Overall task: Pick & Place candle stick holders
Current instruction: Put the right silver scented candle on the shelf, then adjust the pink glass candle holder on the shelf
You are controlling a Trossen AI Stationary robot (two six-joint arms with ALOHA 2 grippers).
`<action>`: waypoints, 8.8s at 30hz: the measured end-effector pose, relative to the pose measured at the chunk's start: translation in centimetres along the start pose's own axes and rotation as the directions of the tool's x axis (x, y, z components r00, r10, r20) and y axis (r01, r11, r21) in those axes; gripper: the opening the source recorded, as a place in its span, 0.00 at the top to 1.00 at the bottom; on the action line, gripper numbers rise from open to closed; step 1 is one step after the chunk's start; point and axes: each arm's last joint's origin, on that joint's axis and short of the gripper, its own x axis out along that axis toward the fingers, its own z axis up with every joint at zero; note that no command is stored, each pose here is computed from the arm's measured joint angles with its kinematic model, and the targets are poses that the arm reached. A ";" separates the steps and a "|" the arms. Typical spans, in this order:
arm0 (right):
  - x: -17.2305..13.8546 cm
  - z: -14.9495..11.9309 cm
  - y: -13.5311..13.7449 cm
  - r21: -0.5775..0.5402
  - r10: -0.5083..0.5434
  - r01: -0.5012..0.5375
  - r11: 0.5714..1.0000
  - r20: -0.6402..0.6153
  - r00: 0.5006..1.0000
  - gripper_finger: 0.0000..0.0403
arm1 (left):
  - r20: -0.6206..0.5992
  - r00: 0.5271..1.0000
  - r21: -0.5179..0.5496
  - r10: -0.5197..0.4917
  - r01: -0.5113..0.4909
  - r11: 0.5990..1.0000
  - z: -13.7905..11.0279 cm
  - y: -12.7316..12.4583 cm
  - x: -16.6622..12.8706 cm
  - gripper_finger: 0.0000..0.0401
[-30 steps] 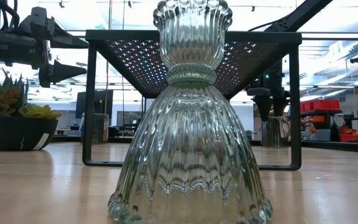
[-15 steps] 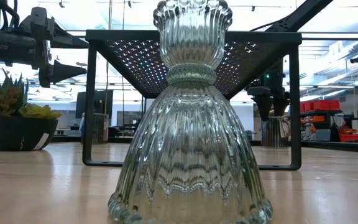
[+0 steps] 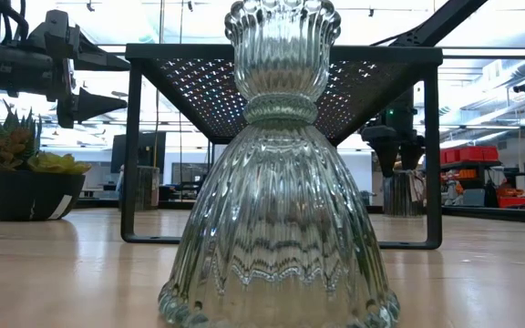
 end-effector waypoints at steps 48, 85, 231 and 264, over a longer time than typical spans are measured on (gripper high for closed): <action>-9.8 0.3 2.0 -0.065 0.019 -0.014 0.998 0.075 0.997 0.19 | 0.001 1.000 0.029 0.004 -0.004 1.000 0.0 0.0 0.0 0.01; -25.7 -5.0 15.8 -0.414 0.466 -0.292 0.862 0.422 0.777 0.19 | 0.004 1.000 0.036 0.011 -0.011 0.999 0.0 0.0 0.0 0.01; -14.2 -7.4 13.8 -0.301 0.047 0.003 0.954 0.159 0.986 0.04 | 0.004 1.000 0.053 0.018 -0.018 0.998 0.0 0.1 0.0 0.01; -11.3 -7.2 16.5 -0.335 0.188 -0.101 0.937 0.238 0.953 0.04 | 0.003 1.000 0.057 0.019 -0.019 0.998 0.0 0.1 0.0 0.01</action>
